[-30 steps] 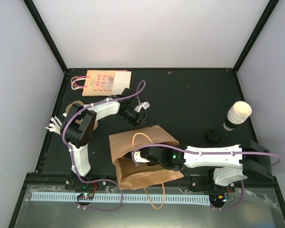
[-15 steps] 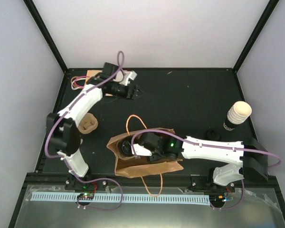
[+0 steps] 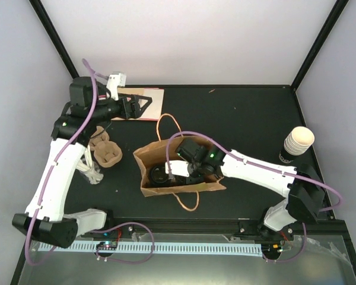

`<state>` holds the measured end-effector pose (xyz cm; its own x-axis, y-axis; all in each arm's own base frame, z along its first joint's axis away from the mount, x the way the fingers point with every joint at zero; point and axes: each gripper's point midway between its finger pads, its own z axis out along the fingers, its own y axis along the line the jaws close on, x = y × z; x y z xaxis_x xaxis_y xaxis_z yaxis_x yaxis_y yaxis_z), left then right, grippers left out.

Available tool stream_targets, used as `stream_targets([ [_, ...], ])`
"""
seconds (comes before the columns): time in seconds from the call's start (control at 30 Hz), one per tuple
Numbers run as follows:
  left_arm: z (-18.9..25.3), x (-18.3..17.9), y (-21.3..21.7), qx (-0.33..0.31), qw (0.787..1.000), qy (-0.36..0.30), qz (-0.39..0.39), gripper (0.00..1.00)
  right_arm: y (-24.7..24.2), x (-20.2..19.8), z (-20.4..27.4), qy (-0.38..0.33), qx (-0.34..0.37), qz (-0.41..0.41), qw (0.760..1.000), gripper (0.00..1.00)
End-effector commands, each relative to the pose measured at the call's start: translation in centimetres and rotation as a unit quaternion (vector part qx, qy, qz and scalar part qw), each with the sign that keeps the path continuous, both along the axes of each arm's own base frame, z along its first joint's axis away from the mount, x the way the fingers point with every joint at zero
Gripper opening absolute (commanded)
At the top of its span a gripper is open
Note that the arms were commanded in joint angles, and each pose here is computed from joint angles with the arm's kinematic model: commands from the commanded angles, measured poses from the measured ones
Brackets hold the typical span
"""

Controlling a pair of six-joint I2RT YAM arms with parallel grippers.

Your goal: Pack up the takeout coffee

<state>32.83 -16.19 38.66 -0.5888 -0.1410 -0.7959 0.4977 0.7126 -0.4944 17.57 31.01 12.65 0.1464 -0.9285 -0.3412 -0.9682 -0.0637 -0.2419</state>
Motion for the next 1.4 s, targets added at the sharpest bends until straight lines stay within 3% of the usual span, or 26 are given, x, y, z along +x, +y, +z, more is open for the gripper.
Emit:
stream_targets([
  [0.0, 1.4, -0.7, 0.9, -0.009, 0.999, -0.018, 0.025, 0.93, -3.0, -1.8, -3.4, 0.107, -0.066, 0.006, 0.992, 0.42],
  [0.27, 1.6, -4.1, 0.9, -0.021, 1.000, -0.008, 0.008, 0.93, -2.5, -1.3, -4.8, 0.174, -0.101, 0.014, 0.979, 0.42],
  [0.67, -0.2, -8.7, 1.6, -0.014, 1.000, 0.016, -0.001, 0.93, -3.8, -1.0, -8.1, 0.198, -0.138, 0.000, 0.971, 0.43],
  [0.83, -1.0, -9.6, 1.8, -0.010, 1.000, 0.024, 0.000, 0.93, -3.9, -0.6, -7.9, 0.172, -0.124, -0.003, 0.977, 0.43],
  [1.37, -1.5, -11.8, 1.9, -0.011, 0.999, 0.037, -0.011, 0.93, -3.3, -0.9, -6.1, 0.213, -0.060, 0.007, 0.975, 0.44],
])
